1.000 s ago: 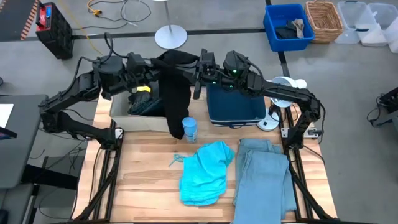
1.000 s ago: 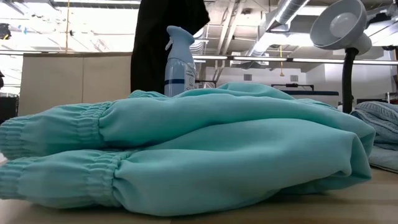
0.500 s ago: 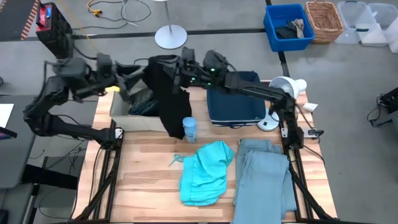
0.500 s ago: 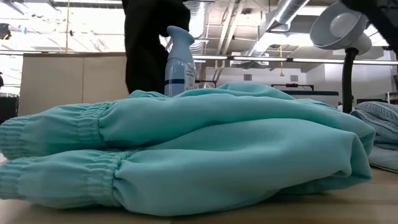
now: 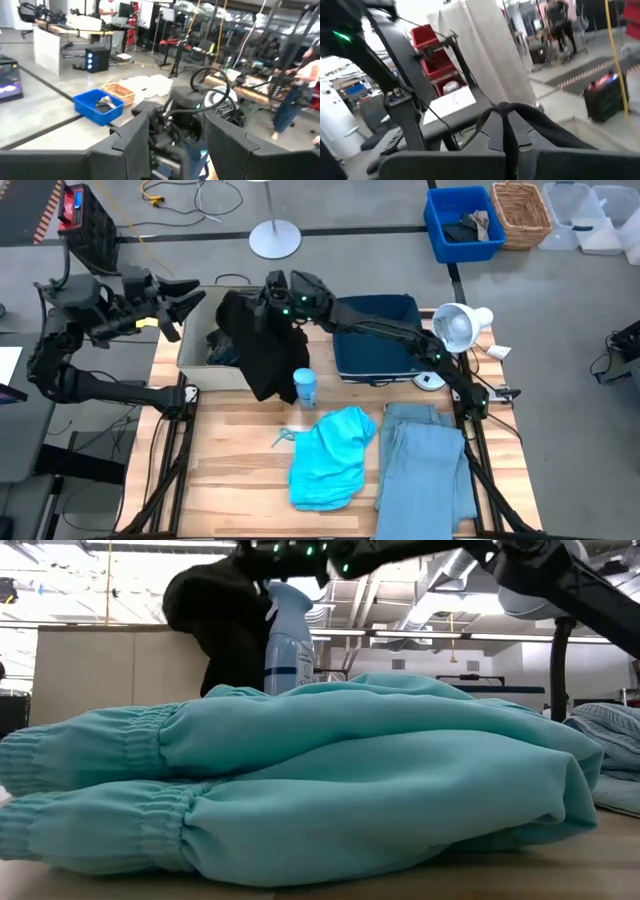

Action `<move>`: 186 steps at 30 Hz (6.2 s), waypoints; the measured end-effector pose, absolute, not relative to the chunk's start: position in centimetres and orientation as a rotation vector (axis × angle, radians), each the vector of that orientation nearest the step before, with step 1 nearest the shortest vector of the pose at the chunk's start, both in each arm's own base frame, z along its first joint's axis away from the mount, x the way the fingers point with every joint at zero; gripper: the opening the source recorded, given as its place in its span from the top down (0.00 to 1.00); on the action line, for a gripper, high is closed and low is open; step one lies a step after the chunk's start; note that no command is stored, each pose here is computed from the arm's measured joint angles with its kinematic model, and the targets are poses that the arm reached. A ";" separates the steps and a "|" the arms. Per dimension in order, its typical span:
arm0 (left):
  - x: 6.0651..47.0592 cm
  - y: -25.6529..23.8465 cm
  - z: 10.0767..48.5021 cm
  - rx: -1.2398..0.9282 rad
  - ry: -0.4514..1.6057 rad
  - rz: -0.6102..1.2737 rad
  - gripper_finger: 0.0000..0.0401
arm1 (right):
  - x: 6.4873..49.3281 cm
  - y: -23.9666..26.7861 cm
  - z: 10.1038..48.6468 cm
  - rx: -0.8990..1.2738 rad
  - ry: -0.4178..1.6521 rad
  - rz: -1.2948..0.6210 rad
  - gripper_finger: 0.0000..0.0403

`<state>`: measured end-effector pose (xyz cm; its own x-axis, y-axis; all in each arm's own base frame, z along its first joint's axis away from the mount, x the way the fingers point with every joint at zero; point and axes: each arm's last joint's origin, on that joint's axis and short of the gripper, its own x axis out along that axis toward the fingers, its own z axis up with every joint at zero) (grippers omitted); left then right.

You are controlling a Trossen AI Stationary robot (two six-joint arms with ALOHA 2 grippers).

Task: Sort clothes
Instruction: Put the black shirt into the laundry organizer

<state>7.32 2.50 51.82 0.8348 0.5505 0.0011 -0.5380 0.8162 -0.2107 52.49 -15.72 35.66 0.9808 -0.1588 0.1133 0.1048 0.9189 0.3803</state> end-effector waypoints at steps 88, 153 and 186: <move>6.7 2.6 50.7 -0.198 0.045 0.655 0.55 | 49.3 -8.9 43.0 0.146 -0.158 -0.305 1.00; 6.7 2.5 50.6 -0.157 0.059 0.652 0.55 | 49.0 -7.6 32.0 0.125 0.622 -0.385 0.97; 6.7 2.6 50.7 -0.171 0.053 0.658 0.55 | 49.1 -9.5 44.4 0.212 -0.352 -0.191 1.00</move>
